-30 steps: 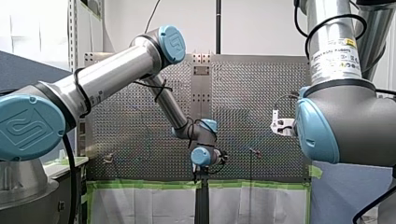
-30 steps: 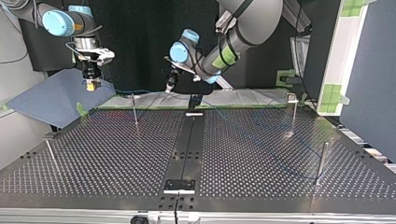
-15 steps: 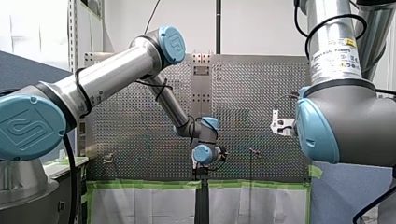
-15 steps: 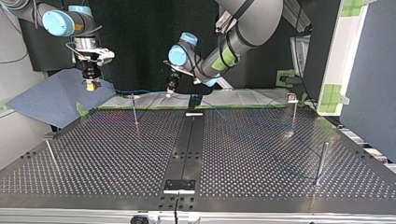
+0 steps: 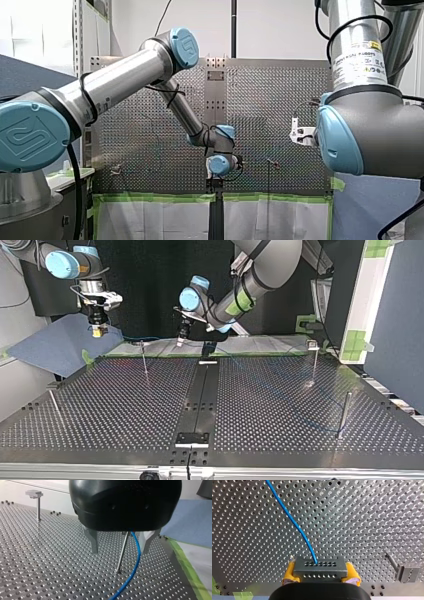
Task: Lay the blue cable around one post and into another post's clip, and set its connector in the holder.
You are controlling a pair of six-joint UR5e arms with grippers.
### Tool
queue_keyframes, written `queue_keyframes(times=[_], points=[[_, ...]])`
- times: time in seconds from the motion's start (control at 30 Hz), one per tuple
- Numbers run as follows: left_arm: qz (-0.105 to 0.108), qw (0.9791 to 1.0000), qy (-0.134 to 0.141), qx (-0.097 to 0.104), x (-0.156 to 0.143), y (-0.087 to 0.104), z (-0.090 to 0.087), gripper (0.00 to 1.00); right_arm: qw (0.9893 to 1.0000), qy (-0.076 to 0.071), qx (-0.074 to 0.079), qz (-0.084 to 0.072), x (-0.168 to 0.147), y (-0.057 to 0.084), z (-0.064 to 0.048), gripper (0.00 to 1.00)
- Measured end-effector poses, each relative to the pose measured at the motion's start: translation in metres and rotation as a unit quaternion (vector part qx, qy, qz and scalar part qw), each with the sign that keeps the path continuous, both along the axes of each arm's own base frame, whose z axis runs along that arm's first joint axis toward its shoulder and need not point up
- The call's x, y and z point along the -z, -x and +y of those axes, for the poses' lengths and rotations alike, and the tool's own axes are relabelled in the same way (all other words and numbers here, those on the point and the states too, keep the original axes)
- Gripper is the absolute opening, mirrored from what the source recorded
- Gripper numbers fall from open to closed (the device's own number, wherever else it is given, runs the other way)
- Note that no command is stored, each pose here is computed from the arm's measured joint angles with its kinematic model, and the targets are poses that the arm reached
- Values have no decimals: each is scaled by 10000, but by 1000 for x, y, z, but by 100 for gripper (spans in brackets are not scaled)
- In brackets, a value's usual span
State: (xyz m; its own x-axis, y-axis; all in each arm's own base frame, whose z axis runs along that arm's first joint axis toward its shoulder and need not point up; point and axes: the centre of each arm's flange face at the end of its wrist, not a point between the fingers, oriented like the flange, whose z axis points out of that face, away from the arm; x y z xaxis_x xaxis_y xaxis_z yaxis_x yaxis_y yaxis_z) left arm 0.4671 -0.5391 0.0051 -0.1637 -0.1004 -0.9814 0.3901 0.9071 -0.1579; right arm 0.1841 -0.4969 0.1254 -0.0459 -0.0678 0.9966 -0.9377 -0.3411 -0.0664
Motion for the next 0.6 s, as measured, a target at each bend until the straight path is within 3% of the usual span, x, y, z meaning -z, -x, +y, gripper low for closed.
queue_keyframes(times=[0.27, 0.3, 0.6], points=[[-61, 10000, -56, -7, -1, -1, 0, 80, 10000, 14, 0, -2, -1, 0, 0, 0], [-78, 9999, -94, -9, -1, -1, 0, 85, 10000, 17, 0, -2, -1, 0, -1, 0], [-216, 9988, -448, -40, 0, -1, 1, 85, 10000, 45, -1, -3, -4, 0, -1, 0]])
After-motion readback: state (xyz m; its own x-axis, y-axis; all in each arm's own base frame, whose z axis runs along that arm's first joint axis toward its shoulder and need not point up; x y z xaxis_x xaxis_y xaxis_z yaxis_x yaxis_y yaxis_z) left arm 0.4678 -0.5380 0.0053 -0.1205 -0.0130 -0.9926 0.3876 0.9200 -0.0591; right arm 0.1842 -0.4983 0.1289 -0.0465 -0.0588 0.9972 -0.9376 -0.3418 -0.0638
